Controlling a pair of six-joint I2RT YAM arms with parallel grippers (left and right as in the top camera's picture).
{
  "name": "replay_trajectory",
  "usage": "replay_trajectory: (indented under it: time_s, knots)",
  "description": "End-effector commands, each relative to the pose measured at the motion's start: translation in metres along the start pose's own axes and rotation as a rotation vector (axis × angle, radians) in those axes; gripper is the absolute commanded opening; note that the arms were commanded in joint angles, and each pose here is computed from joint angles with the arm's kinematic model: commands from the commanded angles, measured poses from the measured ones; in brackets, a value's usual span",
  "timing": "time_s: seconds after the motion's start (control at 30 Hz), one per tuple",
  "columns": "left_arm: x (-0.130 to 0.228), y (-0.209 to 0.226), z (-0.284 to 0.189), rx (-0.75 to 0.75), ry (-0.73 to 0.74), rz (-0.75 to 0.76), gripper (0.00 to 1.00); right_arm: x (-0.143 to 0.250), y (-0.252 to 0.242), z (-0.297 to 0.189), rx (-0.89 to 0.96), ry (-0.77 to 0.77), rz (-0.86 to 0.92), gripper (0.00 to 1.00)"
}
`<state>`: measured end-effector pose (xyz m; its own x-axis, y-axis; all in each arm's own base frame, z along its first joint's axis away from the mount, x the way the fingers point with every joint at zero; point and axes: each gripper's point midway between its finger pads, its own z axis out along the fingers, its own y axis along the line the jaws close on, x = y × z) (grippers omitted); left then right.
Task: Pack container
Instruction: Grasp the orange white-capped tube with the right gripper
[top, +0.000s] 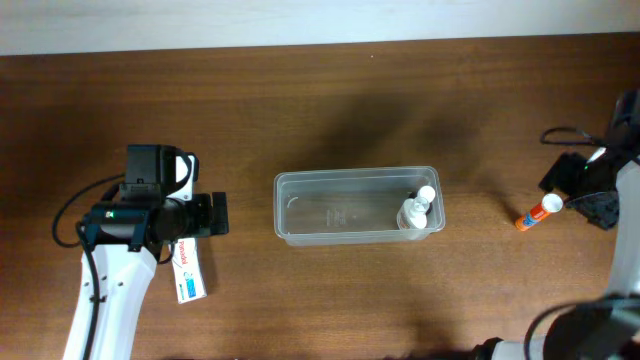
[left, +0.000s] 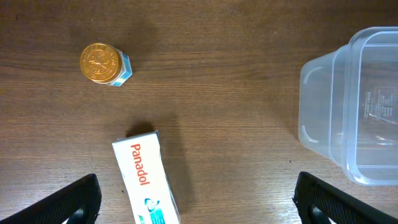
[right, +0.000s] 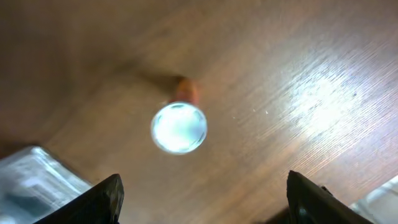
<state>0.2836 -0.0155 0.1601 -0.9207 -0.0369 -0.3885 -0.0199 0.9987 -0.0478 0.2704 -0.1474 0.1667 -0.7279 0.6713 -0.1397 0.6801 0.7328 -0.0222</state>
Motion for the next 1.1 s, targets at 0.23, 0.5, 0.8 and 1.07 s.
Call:
replay_trajectory:
  time_s: [0.23,0.5,0.8,1.07]
  knots:
    - [-0.005,-0.001,-0.005,0.011,-0.016,-0.013,0.99,0.007,0.01,0.065,-0.013,0.215,-0.059,0.65]
    - [-0.004,-0.001,-0.005,0.011,-0.01,-0.014,0.99,0.006,0.01,0.068,-0.012,0.218,-0.06,0.31]
    - [-0.004,-0.001,-0.005,0.011,-0.009,-0.014,0.99,0.006,0.019,0.056,-0.048,0.192,-0.097,0.16]
    - [-0.004,-0.001,-0.005,0.011,-0.009,-0.014,0.99,0.022,0.086,-0.068,-0.176,-0.091,-0.384,0.16]
